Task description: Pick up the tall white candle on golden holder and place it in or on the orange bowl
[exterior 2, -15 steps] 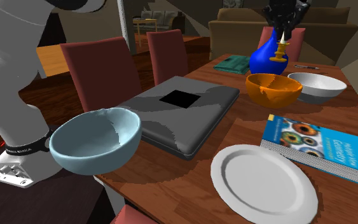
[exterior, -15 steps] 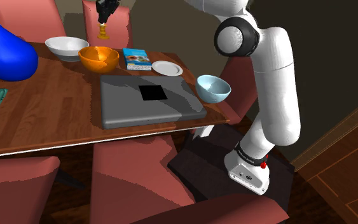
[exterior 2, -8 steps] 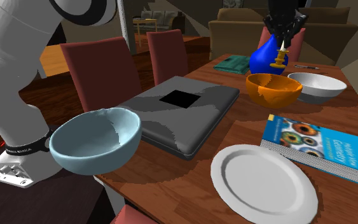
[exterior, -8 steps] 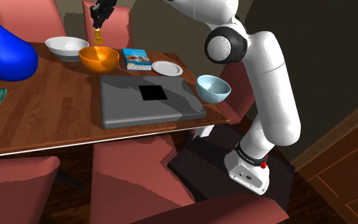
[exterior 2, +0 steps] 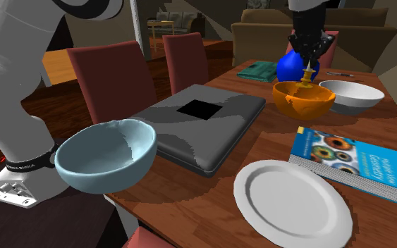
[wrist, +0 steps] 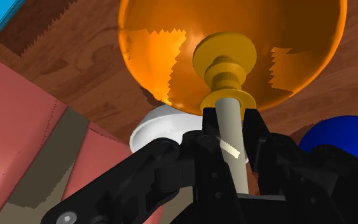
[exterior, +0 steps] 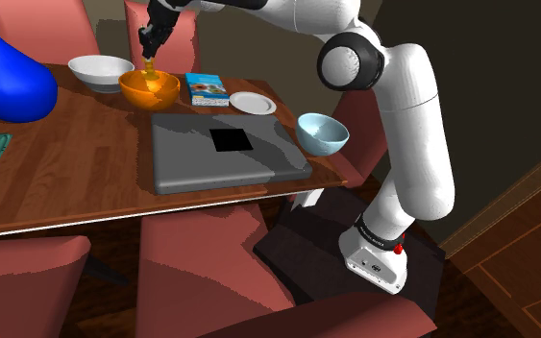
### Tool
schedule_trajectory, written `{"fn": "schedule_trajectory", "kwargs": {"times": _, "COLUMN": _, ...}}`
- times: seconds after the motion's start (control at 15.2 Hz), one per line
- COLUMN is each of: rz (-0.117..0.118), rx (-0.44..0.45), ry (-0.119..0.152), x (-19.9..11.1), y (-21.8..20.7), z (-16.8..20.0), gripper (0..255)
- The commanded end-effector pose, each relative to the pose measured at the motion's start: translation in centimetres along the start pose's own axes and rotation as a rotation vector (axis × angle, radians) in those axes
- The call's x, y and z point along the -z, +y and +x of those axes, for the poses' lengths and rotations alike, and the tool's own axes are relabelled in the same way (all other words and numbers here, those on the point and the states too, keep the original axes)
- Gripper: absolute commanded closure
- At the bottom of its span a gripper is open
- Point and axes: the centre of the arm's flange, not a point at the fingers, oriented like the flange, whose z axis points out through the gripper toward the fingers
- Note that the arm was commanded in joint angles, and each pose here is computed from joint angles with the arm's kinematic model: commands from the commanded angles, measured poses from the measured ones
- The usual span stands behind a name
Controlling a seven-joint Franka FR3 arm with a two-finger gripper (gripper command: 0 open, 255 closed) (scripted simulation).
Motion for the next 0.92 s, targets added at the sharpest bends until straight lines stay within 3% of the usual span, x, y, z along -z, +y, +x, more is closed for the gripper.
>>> {"fn": "schedule_trajectory", "kwargs": {"times": 0.0, "rz": 0.0, "rx": 0.0, "ry": 0.001, "x": -0.53, "y": 0.02, "z": -0.33, "gripper": 255}}
{"fn": "schedule_trajectory", "kwargs": {"times": 0.46, "rz": 0.0, "rx": 0.0, "ry": 0.0, "x": -0.53, "y": 0.02, "z": -0.33, "gripper": 255}}
{"fn": "schedule_trajectory", "kwargs": {"times": 0.53, "rz": 0.0, "rx": 0.0, "ry": 0.0, "x": -0.53, "y": 0.02, "z": -0.33, "gripper": 0}}
{"fn": "schedule_trajectory", "kwargs": {"times": 0.86, "rz": 0.0, "rx": 0.0, "ry": 0.0, "x": -0.53, "y": 0.02, "z": -0.33, "gripper": 0}}
